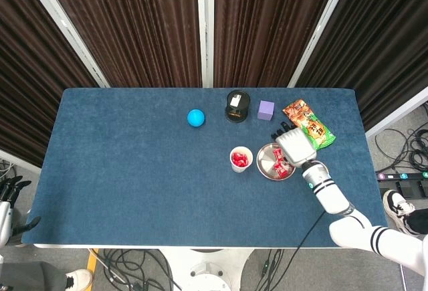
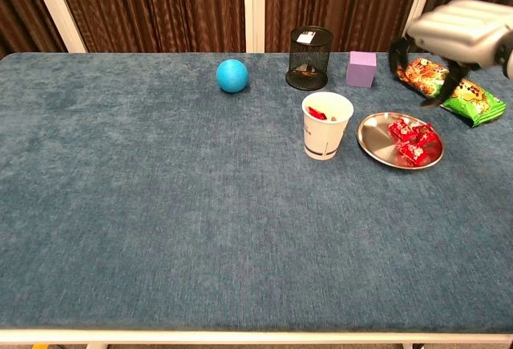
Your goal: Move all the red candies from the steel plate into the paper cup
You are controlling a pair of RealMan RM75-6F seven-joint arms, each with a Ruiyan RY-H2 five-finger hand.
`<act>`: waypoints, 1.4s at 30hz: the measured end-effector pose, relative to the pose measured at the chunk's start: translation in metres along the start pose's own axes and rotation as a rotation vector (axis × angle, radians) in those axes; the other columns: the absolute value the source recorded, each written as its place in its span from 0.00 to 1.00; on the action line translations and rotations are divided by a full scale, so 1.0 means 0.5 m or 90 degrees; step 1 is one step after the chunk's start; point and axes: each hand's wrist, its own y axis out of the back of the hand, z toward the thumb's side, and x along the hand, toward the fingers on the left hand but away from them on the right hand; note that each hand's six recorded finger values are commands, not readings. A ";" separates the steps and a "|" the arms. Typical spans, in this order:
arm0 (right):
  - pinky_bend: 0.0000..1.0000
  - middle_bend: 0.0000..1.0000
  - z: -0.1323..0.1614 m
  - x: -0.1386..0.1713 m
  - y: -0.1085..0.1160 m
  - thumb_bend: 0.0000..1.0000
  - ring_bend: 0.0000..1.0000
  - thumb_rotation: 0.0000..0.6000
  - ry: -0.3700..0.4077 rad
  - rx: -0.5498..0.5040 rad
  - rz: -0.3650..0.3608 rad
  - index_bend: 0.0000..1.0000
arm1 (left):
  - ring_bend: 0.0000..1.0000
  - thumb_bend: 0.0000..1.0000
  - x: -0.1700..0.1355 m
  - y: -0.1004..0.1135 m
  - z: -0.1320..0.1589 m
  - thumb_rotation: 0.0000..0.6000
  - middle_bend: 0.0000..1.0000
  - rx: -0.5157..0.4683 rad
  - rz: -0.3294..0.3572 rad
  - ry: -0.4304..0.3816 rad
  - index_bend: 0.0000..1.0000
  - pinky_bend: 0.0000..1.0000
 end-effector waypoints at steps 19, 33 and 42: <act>0.36 0.37 0.030 -0.049 -0.111 0.15 0.17 1.00 0.007 0.069 0.068 0.41 | 0.14 0.00 -0.007 -0.001 -0.010 1.00 0.25 0.000 -0.004 0.012 0.29 0.21; 0.38 0.47 0.043 -0.068 -0.133 0.31 0.21 1.00 0.010 0.076 0.067 0.58 | 0.14 0.00 -0.011 -0.005 -0.019 1.00 0.25 -0.002 -0.007 0.018 0.29 0.21; 0.38 0.48 0.039 -0.060 -0.057 0.31 0.21 1.00 0.016 0.053 -0.015 0.60 | 0.14 0.00 -0.011 -0.001 -0.020 1.00 0.25 0.001 -0.003 0.017 0.29 0.21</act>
